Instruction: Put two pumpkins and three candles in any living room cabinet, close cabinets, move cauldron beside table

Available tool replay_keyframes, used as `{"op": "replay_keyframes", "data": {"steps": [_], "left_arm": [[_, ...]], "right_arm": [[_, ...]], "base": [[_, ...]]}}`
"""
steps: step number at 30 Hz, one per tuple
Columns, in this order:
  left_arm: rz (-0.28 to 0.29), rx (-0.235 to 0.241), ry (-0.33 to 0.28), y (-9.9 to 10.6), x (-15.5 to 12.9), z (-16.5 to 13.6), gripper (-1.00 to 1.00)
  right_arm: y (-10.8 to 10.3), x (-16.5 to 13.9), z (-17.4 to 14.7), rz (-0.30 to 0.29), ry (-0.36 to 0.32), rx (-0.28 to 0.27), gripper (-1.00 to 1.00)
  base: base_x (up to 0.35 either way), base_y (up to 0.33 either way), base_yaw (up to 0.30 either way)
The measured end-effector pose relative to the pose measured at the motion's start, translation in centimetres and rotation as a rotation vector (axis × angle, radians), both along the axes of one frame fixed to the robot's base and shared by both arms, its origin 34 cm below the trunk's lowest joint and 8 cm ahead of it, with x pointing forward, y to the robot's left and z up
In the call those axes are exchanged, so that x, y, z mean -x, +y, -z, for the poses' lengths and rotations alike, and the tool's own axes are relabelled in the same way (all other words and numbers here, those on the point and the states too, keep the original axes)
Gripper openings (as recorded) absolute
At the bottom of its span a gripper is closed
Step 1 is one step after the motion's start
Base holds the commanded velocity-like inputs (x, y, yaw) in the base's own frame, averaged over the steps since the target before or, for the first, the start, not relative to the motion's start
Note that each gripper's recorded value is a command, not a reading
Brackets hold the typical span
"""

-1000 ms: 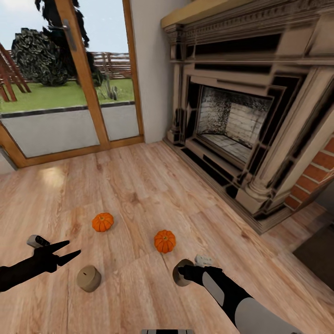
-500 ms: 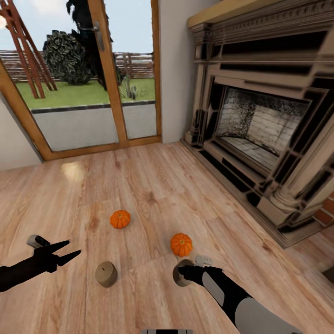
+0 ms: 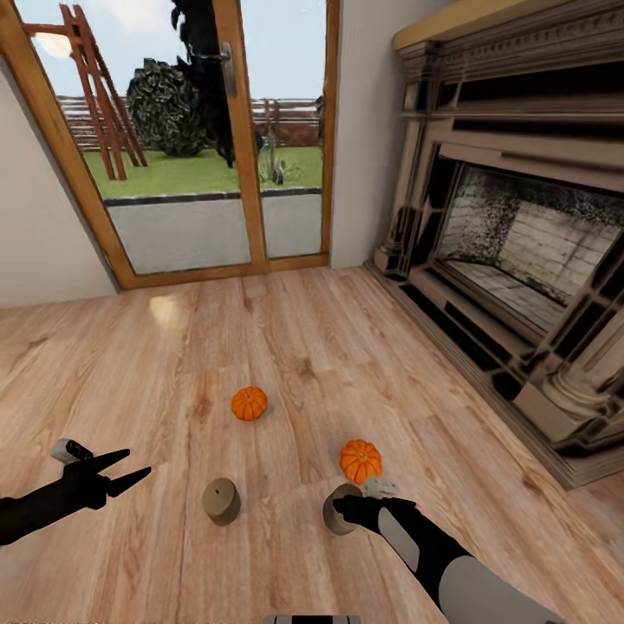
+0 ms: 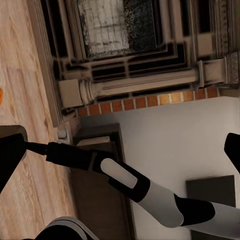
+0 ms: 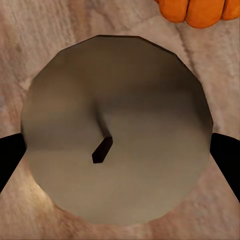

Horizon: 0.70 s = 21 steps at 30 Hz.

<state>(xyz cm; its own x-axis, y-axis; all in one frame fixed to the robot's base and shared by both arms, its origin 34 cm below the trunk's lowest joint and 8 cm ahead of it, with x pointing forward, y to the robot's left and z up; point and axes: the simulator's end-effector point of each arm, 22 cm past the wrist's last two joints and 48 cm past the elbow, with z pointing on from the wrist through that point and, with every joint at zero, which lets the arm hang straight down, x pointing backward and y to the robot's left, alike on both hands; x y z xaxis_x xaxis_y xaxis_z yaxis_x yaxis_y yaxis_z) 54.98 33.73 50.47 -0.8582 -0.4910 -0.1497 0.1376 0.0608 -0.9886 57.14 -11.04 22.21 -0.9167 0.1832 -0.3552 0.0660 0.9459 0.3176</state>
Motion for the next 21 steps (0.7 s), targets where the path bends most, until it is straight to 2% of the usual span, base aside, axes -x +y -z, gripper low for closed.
{"op": "replay_keyframes", "data": {"steps": [5,6,7,8,9,11,14,19,21], "left_arm": [[0.0,-0.001,0.0,0.0,0.0,0.0,1.0],[-0.001,-0.001,0.0,0.1,0.0,0.0,1.0],[-0.001,-0.001,0.0,0.0,0.0,0.0,1.0],[0.0,0.0,0.0,0.0,0.0,0.0,1.0],[0.0,-0.001,0.0,0.0,0.0,0.0,1.0],[0.0,-0.001,0.0,0.0,0.0,0.0,1.0],[-0.001,-0.001,-0.001,0.1,0.0,0.0,1.0],[-0.001,-0.001,-0.001,0.1,0.0,0.0,1.0],[-0.001,-0.002,0.0,0.1,0.0,0.0,1.0]], "right_arm": [[0.2,-0.5,-0.5,-0.001,-0.014,-0.008,-1.0],[1.2,-1.4,-1.7,-0.015,-0.024,-0.035,-1.0],[3.0,-3.7,-4.5,-0.033,-0.088,-0.078,-1.0],[4.0,-4.7,-6.1,-0.044,-0.112,-0.105,-1.0],[4.2,-4.0,-5.7,-0.057,-0.081,-0.106,-1.0],[4.5,-3.9,-6.0,-0.068,-0.069,-0.113,-1.0],[5.0,-4.5,-7.0,-0.074,-0.083,-0.128,-1.0],[7.7,-7.3,-12.8,-0.121,-0.182,-0.198,-1.0],[8.0,-8.8,-15.7,-0.128,-0.234,-0.217,-1.0]], "base": [[0.0,0.0,0.009],[0.0,0.0,0.0],[0.0,0.0,0.0],[0.0,0.0,0.0],[0.0,0.0,0.0],[0.0,0.0,0.0],[0.0,0.0,0.0],[0.0,0.0,0.0],[0.0,0.0,0.0]]}}
